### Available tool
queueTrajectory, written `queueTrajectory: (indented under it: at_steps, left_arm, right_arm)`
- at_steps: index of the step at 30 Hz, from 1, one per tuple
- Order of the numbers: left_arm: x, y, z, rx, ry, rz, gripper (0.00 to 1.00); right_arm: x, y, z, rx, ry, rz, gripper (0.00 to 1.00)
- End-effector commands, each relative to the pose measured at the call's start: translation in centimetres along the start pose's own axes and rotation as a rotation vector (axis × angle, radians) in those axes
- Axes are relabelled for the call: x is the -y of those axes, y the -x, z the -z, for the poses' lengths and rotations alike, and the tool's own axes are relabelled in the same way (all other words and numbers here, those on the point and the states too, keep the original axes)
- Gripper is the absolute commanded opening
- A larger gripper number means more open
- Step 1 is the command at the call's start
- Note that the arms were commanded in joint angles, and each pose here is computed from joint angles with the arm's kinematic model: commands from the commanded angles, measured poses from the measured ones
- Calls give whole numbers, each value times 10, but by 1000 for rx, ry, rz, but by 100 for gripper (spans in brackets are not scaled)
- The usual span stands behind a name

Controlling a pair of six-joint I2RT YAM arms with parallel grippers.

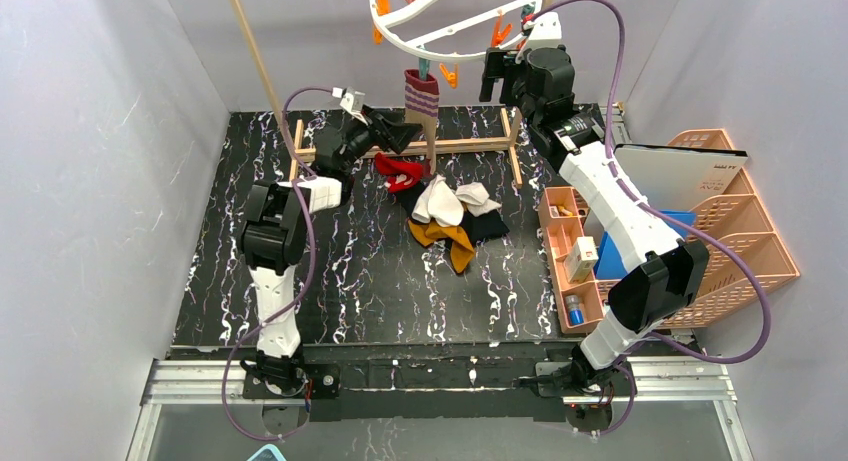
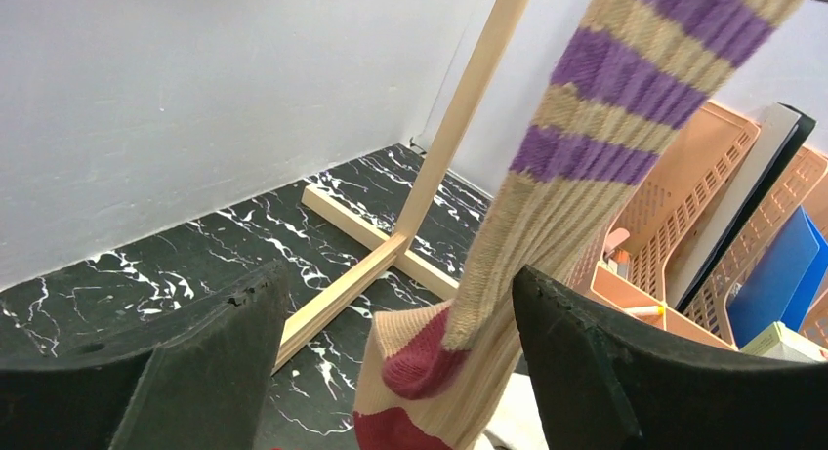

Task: Remove the socks clipped to the hanger

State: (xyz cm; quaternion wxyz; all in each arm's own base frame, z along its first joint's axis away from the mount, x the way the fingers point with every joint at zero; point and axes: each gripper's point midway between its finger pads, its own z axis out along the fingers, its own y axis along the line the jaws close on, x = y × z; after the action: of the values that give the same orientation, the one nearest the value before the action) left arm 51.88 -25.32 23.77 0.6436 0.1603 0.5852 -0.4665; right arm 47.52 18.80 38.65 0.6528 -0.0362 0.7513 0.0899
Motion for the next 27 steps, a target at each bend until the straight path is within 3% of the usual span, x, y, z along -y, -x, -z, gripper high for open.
queueTrajectory:
  at_steps: [1, 17, 25, 26, 27]
  left_arm:
    - [15, 17, -14, 32, -93, -67, 79]
    - [60, 13, -41, 52, -321, -23, 75]
    - [82, 17, -42, 40, -428, 20, 38]
    - [85, 18, -41, 36, -440, 24, 30]
    - [88, 19, -40, 33, -452, 30, 15]
  right_arm:
    - [-1, 27, 3, 64, 9, -23, 98]
    - [-3, 25, 0, 56, 15, -14, 98]
    - [-3, 24, 0, 54, 17, -7, 98]
    - [-3, 24, 0, 54, 18, -7, 98]
    - [-4, 24, 0, 54, 19, -4, 98]
